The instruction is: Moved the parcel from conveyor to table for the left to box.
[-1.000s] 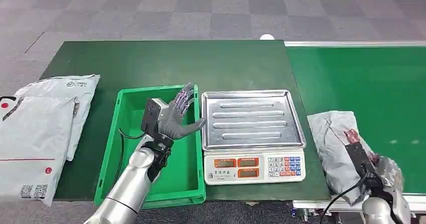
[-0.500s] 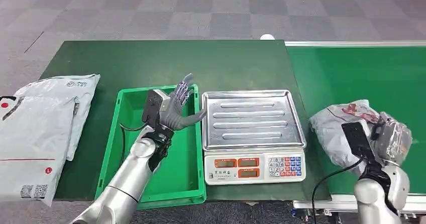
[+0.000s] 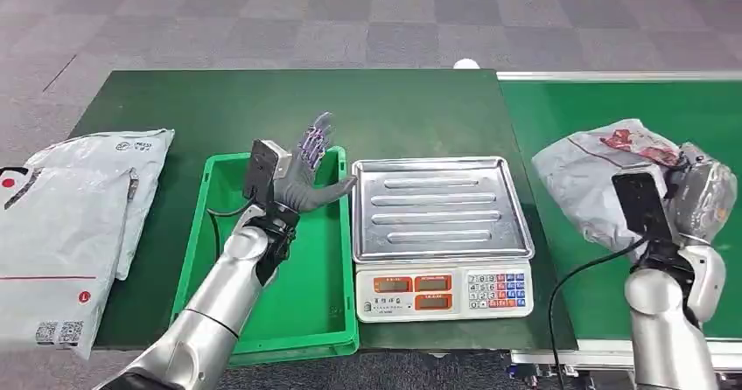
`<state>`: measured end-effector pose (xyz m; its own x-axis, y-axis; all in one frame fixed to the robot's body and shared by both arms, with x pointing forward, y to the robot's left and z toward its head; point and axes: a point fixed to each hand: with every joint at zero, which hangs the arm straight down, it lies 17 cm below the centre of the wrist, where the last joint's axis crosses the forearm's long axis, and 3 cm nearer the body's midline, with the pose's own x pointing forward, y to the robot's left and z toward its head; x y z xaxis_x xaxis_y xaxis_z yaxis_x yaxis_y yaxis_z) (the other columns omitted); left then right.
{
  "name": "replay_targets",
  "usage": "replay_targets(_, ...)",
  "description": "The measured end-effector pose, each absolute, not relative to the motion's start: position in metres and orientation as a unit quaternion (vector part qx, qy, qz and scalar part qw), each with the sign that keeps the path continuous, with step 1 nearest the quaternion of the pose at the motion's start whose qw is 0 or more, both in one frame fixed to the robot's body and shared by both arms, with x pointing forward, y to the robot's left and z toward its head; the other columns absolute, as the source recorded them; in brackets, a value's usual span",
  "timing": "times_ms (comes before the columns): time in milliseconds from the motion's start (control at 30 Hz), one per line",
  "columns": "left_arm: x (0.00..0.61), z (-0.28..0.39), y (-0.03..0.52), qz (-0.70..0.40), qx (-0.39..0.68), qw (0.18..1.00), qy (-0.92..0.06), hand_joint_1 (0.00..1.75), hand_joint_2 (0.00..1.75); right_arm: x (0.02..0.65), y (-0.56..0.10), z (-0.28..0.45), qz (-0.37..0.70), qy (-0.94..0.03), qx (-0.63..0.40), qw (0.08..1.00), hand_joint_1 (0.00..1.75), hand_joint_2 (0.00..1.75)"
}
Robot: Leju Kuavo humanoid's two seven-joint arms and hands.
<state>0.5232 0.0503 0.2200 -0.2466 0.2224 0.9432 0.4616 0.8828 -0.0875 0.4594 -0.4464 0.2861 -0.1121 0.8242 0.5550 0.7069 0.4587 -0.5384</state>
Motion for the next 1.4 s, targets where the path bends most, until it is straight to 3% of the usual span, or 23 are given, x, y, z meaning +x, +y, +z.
replay_targets(233,0.532,0.231,0.057,-0.094,-0.204,0.562,-0.796,0.00,1.75,0.517,-0.404,0.336,0.102,-0.778,-0.477,0.396,1.75,1.75)
replay_targets(500,0.541,0.236,0.063,-0.083,-0.187,0.564,-0.800,0.00,1.75,0.550,-0.284,0.342,0.176,-0.802,-0.426,0.379,1.75,1.75)
replay_targets(767,0.543,0.232,0.068,-0.086,-0.183,0.565,-0.800,0.00,1.75,0.491,-0.172,0.270,0.278,-0.811,-0.379,0.349,1.75,1.75)
replay_targets(967,0.544,0.231,0.067,-0.091,-0.187,0.567,-0.797,0.00,1.75,0.451,-0.131,0.257,0.308,-0.817,-0.352,0.338,1.75,1.75)
replay_targets(1000,0.544,0.231,0.067,-0.091,-0.187,0.568,-0.796,0.00,1.75,0.445,-0.127,0.254,0.315,-0.814,-0.358,0.332,0.35,1.75)
replay_targets(1033,0.544,0.230,0.067,-0.091,-0.187,0.569,-0.796,0.00,1.75,0.441,-0.124,0.251,0.320,-0.811,-0.363,0.328,0.00,1.75)
replay_targets(1400,0.544,0.224,0.066,-0.099,-0.181,0.575,-0.791,0.00,1.75,0.441,-0.135,0.250,0.308,-0.797,-0.372,0.362,0.00,1.75)
